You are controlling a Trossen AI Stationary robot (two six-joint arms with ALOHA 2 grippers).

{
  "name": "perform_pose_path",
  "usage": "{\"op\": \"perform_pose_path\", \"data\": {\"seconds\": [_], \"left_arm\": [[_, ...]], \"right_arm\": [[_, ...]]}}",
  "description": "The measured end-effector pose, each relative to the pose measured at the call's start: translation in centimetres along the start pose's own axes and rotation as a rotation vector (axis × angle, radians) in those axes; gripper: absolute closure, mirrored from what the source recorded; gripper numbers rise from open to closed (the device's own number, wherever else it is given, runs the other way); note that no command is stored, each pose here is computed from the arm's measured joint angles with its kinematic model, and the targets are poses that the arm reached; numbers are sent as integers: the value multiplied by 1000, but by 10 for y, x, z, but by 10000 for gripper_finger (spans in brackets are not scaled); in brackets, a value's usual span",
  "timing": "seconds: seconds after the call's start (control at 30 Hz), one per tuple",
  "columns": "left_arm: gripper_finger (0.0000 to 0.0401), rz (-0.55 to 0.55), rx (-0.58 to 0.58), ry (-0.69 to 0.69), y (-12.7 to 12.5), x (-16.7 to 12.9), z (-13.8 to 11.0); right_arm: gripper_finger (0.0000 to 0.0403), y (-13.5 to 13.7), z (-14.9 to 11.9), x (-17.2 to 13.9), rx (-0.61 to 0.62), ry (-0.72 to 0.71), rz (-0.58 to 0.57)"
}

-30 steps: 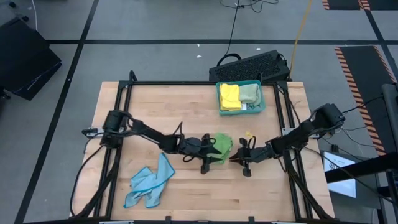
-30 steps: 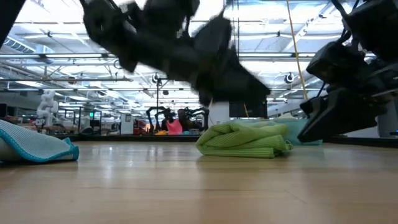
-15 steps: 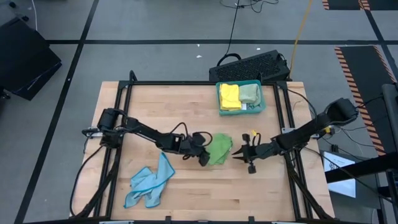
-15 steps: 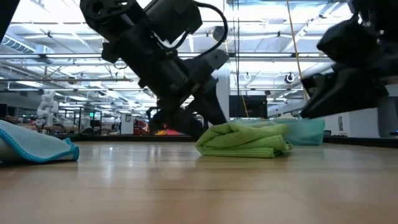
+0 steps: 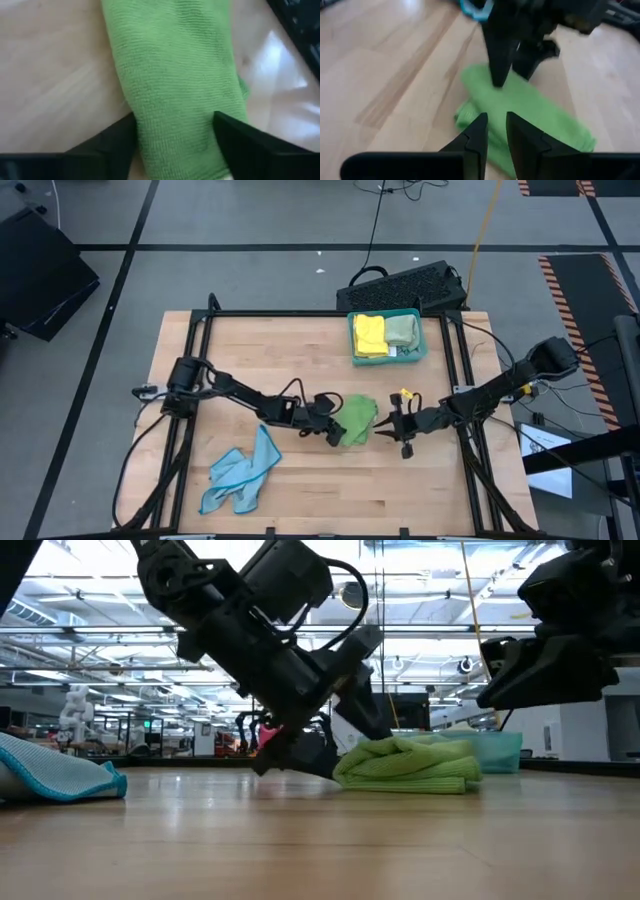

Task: Fold microfiber towels
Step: Put the folded green microfiber cloth into the bin

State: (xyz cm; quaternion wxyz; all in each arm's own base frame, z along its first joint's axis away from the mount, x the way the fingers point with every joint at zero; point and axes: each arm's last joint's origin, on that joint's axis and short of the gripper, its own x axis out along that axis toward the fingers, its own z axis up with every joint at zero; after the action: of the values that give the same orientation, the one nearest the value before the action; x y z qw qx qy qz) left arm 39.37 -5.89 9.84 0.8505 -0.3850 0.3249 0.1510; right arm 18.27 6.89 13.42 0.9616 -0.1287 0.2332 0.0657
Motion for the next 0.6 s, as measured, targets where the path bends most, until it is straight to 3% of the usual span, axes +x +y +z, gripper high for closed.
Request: {"op": "perform_pose_path", "data": {"seconds": [0.27, 0.43, 0.6], "left_arm": [[378, -12, 330, -57, -3, 0, 3], [379, 7, 480, -74, -6, -8, 9], [391, 67, 659, -135, -20, -26, 27]], "right_arm": [[336, -17, 12, 5, 117, -50, -119], [293, -36, 35, 12, 163, 20, -136], [208, -63, 60, 15, 188, 60, -163]]}}
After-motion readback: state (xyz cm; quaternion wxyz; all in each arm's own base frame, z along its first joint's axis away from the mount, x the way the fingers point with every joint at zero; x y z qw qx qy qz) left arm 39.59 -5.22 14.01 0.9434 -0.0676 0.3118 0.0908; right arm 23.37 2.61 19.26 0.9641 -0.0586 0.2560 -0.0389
